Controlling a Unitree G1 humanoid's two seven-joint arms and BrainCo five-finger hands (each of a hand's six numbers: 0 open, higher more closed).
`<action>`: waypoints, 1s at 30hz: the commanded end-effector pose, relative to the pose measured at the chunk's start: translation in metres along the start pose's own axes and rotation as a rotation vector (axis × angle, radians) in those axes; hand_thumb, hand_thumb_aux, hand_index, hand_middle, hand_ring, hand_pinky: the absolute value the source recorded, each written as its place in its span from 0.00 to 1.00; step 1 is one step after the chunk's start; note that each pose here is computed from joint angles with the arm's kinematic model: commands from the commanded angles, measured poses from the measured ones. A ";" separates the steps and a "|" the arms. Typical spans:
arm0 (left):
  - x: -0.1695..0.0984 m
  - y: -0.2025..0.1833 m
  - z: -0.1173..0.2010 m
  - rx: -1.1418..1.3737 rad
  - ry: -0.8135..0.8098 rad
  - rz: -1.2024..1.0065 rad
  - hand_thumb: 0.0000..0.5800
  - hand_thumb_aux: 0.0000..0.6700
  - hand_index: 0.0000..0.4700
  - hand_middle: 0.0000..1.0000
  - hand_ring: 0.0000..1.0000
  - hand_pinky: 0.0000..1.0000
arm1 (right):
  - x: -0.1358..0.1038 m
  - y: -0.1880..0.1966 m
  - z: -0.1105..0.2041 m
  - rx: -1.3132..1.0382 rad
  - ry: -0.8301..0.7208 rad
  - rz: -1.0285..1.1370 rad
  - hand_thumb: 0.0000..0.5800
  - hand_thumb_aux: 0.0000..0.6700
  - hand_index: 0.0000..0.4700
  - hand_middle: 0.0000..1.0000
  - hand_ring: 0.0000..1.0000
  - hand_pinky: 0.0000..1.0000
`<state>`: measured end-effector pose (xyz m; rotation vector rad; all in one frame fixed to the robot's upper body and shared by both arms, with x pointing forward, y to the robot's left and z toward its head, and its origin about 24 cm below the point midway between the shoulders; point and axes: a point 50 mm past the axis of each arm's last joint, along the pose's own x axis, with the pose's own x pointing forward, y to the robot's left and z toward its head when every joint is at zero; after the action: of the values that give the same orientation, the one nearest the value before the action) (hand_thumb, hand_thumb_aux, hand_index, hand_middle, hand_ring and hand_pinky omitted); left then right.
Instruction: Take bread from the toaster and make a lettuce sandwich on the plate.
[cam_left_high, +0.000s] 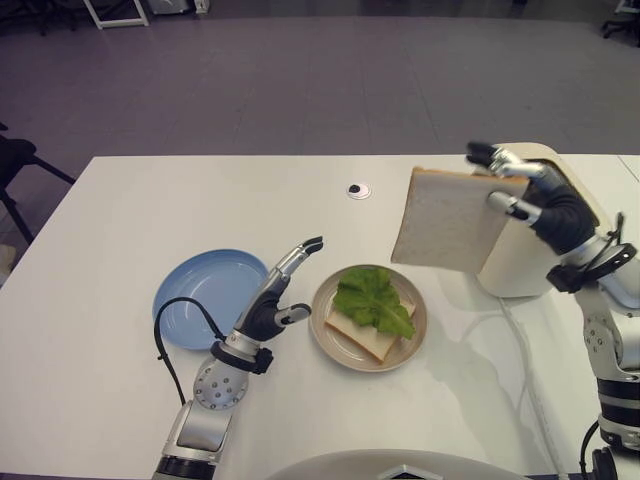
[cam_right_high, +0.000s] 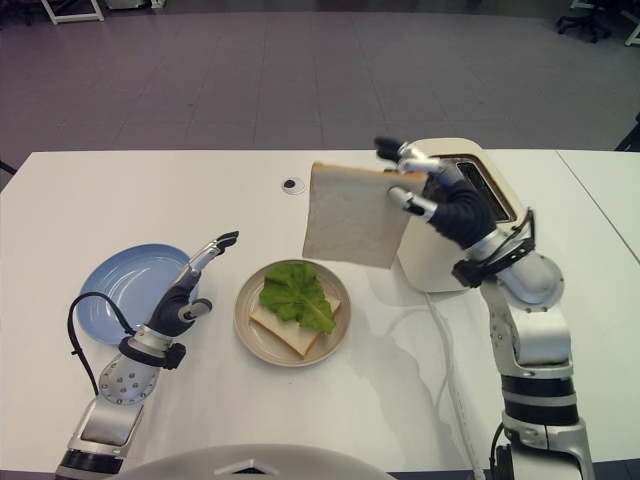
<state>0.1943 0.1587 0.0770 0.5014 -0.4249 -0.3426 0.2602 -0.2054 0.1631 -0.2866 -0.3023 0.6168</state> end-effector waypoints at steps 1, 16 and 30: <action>0.000 0.000 -0.001 0.017 -0.002 -0.009 0.00 0.00 0.00 0.00 0.00 0.00 | 0.007 0.025 -0.026 0.077 0.121 0.070 1.00 1.00 1.00 0.00 0.00 0.00; 0.002 -0.007 0.002 0.050 -0.015 -0.056 0.00 0.00 0.00 0.00 0.00 0.00 | 0.006 0.081 -0.099 -0.018 0.399 0.192 1.00 1.00 1.00 0.00 0.00 0.00; -0.009 -0.051 0.000 0.439 -0.087 -0.444 0.00 0.00 0.00 0.00 0.00 0.00 | 0.013 0.092 -0.097 -0.253 0.278 0.302 0.97 0.83 0.83 0.00 0.00 0.00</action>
<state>0.1794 0.1236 0.0577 0.9211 -0.4919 -0.6321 0.2582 -0.1440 0.0473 -0.6213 -0.0732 0.7877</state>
